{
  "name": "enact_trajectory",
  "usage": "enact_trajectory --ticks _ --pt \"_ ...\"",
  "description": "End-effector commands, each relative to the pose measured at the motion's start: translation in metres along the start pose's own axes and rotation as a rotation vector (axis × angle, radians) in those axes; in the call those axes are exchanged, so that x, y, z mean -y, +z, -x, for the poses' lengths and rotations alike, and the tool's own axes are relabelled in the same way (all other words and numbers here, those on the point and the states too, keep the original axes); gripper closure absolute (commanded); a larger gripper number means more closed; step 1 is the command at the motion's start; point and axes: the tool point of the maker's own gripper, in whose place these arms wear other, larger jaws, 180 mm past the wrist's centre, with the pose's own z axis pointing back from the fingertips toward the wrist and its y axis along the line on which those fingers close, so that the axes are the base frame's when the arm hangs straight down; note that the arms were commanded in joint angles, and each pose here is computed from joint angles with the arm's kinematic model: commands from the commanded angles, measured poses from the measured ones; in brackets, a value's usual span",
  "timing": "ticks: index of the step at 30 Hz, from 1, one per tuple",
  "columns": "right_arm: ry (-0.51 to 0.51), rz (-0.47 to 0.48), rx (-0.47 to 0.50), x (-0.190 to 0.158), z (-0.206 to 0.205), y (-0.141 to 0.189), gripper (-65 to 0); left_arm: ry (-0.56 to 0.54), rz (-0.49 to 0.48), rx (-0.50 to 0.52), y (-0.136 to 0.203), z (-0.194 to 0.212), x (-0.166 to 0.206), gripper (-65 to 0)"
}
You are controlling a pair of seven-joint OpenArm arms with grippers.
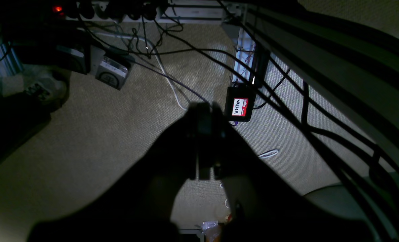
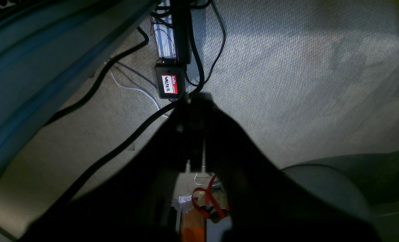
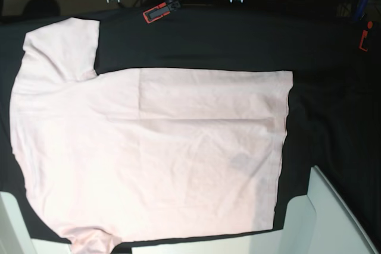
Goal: Fold the T-shirt properly
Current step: 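Move both grippers from rest toward the shirt's shoulder corners, then lower both grippers onto the shoulder edges of the pink shirt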
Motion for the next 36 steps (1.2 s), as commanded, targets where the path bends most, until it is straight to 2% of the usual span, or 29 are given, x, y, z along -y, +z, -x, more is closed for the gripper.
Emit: enact_trajectory --ticks 1,8,11,14,21,24,29,32,36 --pt "-0.008 0.006 -0.020 0.003 0.011 0.000 -2.9 0.001 -0.001 0.002 0.000 0.001 0.001 0.0" --pt "-0.008 0.009 -0.026 0.005 0.017 0.001 -2.8 -0.004 -0.009 0.020 0.003 0.010 -0.003 0.0" --pt "-0.036 0.014 -0.042 0.007 0.033 0.002 0.0 -0.013 -0.046 0.089 0.011 0.006 -0.024 0.0" --pt "-0.083 0.041 -0.020 0.021 0.045 0.005 0.0 -0.033 -0.079 0.182 0.026 -0.002 -0.042 0.0" --pt "-0.090 0.092 0.130 0.044 0.036 0.032 0.0 -0.088 -0.135 0.335 0.066 -0.022 -0.074 0.0" --pt "-0.080 0.113 0.175 0.053 0.030 0.054 0.0 -0.104 -0.147 0.385 0.080 -0.031 -0.080 0.0" --pt "-0.074 0.135 0.314 0.061 0.006 0.101 0.0 -0.125 -0.177 0.475 0.111 -0.048 -0.092 0.0" --pt "-0.126 0.122 0.371 0.063 -0.008 0.126 0.0 -0.097 -0.236 0.523 0.130 -0.058 -0.114 0.0" --pt "-0.215 0.178 0.482 0.097 -0.036 0.157 0.0 -0.074 -0.306 0.597 0.153 -0.079 -0.140 0.0"
